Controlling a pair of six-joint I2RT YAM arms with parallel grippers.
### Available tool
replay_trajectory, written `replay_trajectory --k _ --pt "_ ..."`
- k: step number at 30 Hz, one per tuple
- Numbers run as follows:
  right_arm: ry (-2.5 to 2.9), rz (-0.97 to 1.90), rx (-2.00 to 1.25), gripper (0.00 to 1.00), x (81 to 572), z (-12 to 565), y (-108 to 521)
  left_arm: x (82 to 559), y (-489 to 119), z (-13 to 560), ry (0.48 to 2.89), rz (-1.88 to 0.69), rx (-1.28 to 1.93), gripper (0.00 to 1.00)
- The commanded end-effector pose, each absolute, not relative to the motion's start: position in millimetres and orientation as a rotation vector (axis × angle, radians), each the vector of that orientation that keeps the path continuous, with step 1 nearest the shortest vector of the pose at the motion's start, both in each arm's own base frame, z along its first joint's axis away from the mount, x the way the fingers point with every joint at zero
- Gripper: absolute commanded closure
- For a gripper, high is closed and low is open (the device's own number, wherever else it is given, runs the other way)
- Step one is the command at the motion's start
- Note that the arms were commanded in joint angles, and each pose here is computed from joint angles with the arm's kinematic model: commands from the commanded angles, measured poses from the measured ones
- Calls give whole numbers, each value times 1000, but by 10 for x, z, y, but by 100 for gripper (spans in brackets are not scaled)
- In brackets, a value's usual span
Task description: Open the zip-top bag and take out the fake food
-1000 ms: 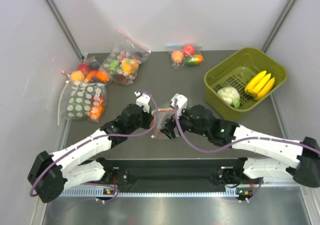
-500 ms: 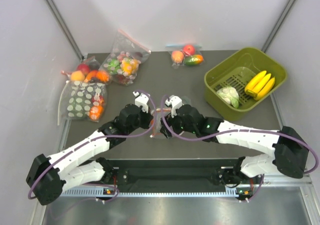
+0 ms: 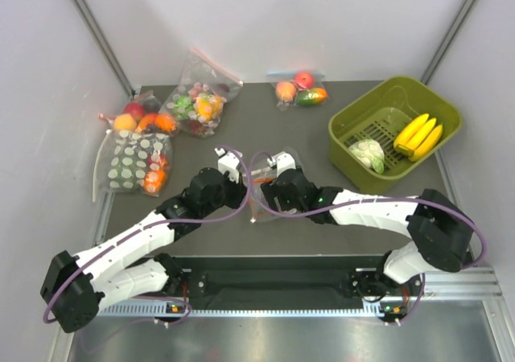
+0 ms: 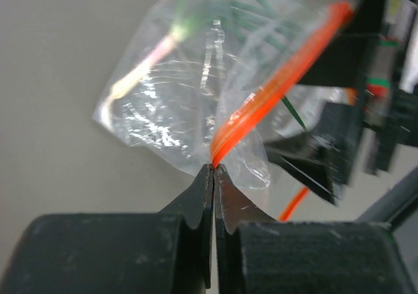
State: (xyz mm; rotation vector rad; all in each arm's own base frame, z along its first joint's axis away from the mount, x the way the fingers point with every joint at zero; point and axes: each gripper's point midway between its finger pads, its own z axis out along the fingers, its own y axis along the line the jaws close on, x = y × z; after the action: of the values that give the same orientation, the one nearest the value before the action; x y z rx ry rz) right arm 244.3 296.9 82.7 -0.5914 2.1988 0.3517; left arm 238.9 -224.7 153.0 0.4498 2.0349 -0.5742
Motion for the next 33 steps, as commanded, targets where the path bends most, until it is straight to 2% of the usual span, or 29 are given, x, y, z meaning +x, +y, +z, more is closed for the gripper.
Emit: replay_trajectory --k 1,9,12,16,19,20,25,27,33 --pt "2060 322 -454 19 2803 1132 3066 2344 -2326 1640 1987 -640 496 100" --pt "1997 328 -274 18 3115 1000 3107 2114 -2567 1632 1983 -848 571 100" --pt "1979 379 -252 18 3161 982 3214 2028 -2737 1779 1904 -985 600 100" --pt "1988 423 -233 18 3172 912 3276 1970 -2797 1775 1883 -1008 632 100" --pt "1993 424 -215 18 3185 878 3212 1988 -2741 1799 1869 -968 633 82" --pt "1996 425 -210 18 3186 866 3189 2005 -2713 1800 1866 -947 628 66" --pt "2018 430 -190 18 3190 784 3031 2190 -2424 1897 1845 -782 482 43" --pt "2024 443 -198 18 3173 765 3027 2249 -2316 1904 1838 -731 421 38" --pt "2024 474 -223 18 3163 729 3070 2501 -1955 1747 1896 -511 197 36"
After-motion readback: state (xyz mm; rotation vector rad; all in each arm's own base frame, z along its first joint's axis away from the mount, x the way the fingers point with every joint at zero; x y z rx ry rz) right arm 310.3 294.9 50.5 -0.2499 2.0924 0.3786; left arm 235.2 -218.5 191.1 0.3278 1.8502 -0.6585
